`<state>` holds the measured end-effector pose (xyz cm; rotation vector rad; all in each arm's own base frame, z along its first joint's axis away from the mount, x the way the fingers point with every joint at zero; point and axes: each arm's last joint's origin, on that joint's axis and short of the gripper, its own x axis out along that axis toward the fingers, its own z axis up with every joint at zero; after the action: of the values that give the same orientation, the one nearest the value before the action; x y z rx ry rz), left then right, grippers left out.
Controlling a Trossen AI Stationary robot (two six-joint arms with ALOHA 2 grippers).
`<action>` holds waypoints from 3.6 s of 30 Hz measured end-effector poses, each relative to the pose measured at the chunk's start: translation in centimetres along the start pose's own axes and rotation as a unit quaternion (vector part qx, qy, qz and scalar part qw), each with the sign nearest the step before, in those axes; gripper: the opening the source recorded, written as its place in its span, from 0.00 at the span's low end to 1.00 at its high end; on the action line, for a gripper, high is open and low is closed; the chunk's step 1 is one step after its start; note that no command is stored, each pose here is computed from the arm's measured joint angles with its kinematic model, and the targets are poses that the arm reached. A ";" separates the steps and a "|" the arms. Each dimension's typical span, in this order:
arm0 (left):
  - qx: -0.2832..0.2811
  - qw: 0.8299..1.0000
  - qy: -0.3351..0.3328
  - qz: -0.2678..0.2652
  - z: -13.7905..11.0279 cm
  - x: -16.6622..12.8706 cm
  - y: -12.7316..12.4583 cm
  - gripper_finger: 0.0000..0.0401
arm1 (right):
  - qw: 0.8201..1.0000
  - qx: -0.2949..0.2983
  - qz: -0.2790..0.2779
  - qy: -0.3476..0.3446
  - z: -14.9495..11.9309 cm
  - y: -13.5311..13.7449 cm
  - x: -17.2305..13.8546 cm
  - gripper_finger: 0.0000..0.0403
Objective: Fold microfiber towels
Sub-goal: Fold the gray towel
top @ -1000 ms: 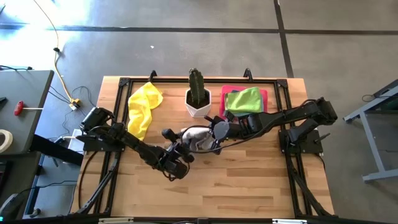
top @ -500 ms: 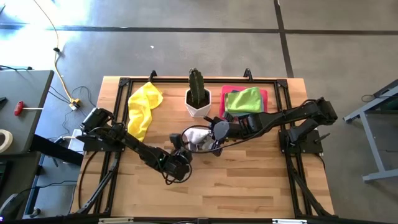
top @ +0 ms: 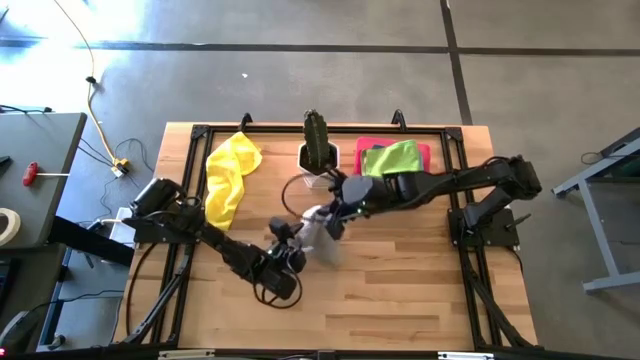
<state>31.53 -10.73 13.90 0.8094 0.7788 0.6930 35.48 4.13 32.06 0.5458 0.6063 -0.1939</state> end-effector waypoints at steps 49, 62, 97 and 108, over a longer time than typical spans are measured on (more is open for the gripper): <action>-0.290 0.946 -0.139 0.040 5.8 0.5 3.5 0.50 | 0.984 -0.157 -0.008 0.083 -3.1 1.4 -0.6 0.01; -0.268 0.957 -0.096 -0.062 4.0 1.7 1.7 0.28 | 0.929 -0.358 0.042 0.090 -5.3 4.0 -1.3 0.01; -0.333 0.855 -0.110 -0.383 4.4 2.8 1.1 0.00 | 0.978 -0.201 0.048 -0.002 -21.2 10.6 -0.1 0.42; -0.376 0.841 -0.100 -0.377 4.2 4.6 2.1 0.00 | 0.996 -0.084 -0.033 0.002 -25.1 9.0 4.6 0.42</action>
<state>36.94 -7.60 16.03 -0.1725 0.4987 0.1441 29.87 25.22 15.98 0.3649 0.6381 -0.2021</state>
